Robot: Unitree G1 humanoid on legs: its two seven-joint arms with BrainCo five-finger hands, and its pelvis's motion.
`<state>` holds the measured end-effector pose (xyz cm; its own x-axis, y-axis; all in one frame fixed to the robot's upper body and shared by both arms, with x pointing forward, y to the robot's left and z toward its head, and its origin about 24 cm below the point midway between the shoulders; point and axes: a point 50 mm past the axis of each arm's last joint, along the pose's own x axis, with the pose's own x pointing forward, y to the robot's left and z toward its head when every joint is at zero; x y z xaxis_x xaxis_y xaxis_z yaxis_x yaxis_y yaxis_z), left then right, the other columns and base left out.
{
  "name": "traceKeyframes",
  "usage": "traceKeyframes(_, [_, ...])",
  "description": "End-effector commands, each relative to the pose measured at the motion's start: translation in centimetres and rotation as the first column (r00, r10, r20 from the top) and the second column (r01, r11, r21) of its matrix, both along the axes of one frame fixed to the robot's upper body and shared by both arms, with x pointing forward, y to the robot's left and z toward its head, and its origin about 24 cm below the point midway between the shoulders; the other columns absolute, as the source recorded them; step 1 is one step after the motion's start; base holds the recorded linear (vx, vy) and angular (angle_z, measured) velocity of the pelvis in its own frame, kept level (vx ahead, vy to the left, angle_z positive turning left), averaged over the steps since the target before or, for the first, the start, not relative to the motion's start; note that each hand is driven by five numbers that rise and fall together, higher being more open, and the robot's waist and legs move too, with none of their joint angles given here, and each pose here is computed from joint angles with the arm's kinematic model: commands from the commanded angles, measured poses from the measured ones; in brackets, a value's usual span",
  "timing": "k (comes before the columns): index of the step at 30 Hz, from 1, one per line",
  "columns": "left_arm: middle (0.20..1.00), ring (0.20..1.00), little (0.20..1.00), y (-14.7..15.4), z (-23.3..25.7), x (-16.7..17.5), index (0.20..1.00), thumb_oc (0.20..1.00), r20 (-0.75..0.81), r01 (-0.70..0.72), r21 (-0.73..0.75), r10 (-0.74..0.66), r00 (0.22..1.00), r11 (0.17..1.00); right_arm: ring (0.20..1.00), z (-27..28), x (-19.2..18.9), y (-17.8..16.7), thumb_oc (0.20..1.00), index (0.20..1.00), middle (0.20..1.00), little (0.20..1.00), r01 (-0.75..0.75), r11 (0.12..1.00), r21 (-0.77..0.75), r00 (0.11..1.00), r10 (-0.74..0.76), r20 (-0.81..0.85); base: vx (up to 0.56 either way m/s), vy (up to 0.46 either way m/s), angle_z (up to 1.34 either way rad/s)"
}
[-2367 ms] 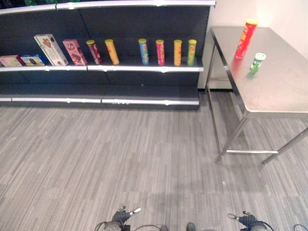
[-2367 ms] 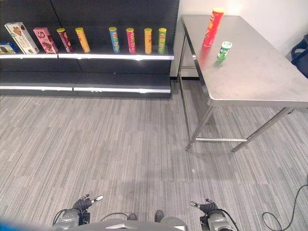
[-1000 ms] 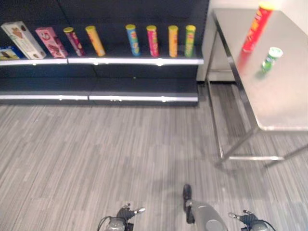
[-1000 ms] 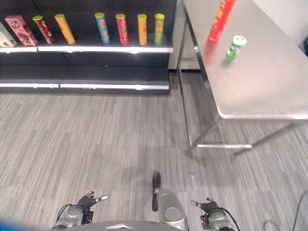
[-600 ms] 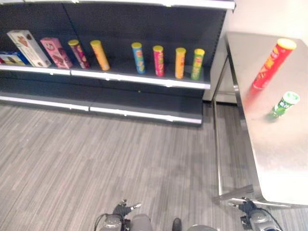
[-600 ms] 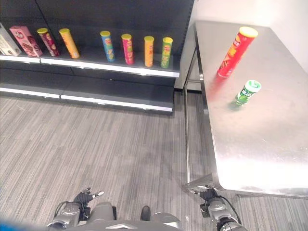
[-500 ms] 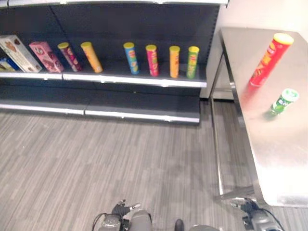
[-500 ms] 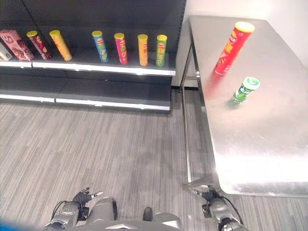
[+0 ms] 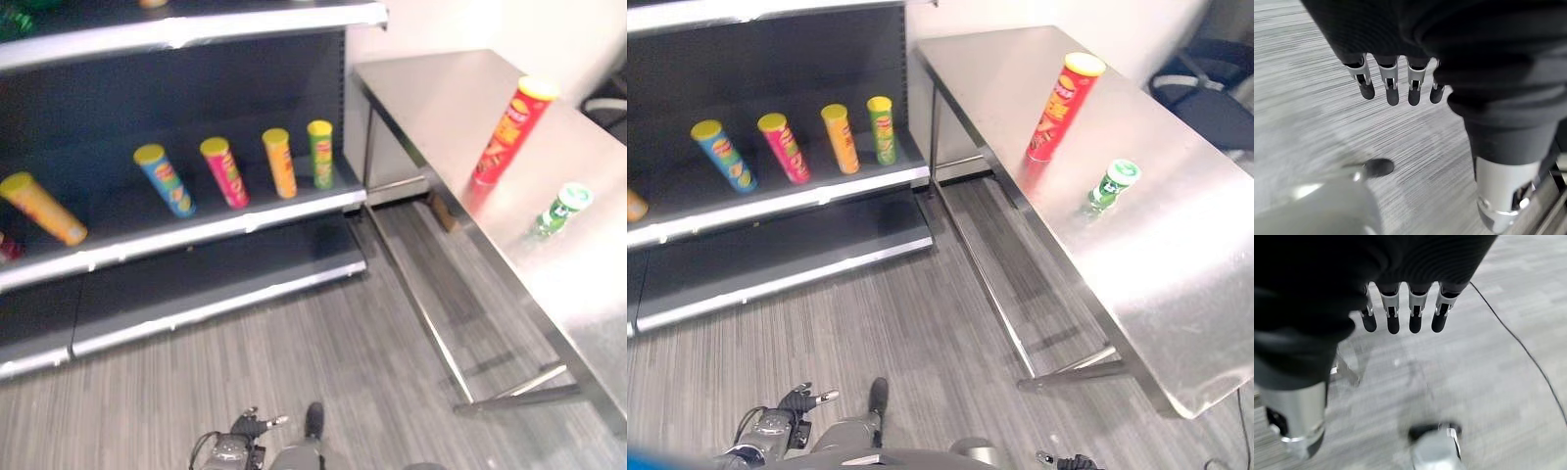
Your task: Put the goods on the table back onto the shelves and tidy them up.
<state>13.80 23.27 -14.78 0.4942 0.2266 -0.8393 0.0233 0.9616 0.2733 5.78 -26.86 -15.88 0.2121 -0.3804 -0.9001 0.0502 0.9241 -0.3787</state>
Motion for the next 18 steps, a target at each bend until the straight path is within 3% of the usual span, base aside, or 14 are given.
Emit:
traceKeyframes(1, [1.000,1.000,1.000,1.3,0.7,0.4,1.000,1.000,0.045,0.019,0.047,-0.022,0.999,0.999,1.000,1.3,4.6,-1.1,1.000,1.000,1.000,1.000,-0.071,0.997,-0.043,0.991,0.076,0.112,0.05,0.150,0.00])
traceKeyframes(9, [1.000,1.000,1.000,1.9,0.8,0.4,1.000,1.000,0.031,0.019,0.064,-0.021,0.999,0.998,1.000,1.9,6.7,-0.6,1.000,1.000,1.000,1.000,-0.098,0.994,-0.053,0.978,0.106,0.178,0.11,0.121,0.03])
traceKeyframes(18, [1.000,1.000,1.000,0.8,0.5,0.4,1.000,1.000,0.029,0.041,0.039,-0.043,0.999,0.998,1.000,1.5,4.9,-1.3,1.000,1.000,1.000,1.000,-0.087,0.994,-0.069,0.988,0.095,0.118,0.17,-0.146,-0.08])
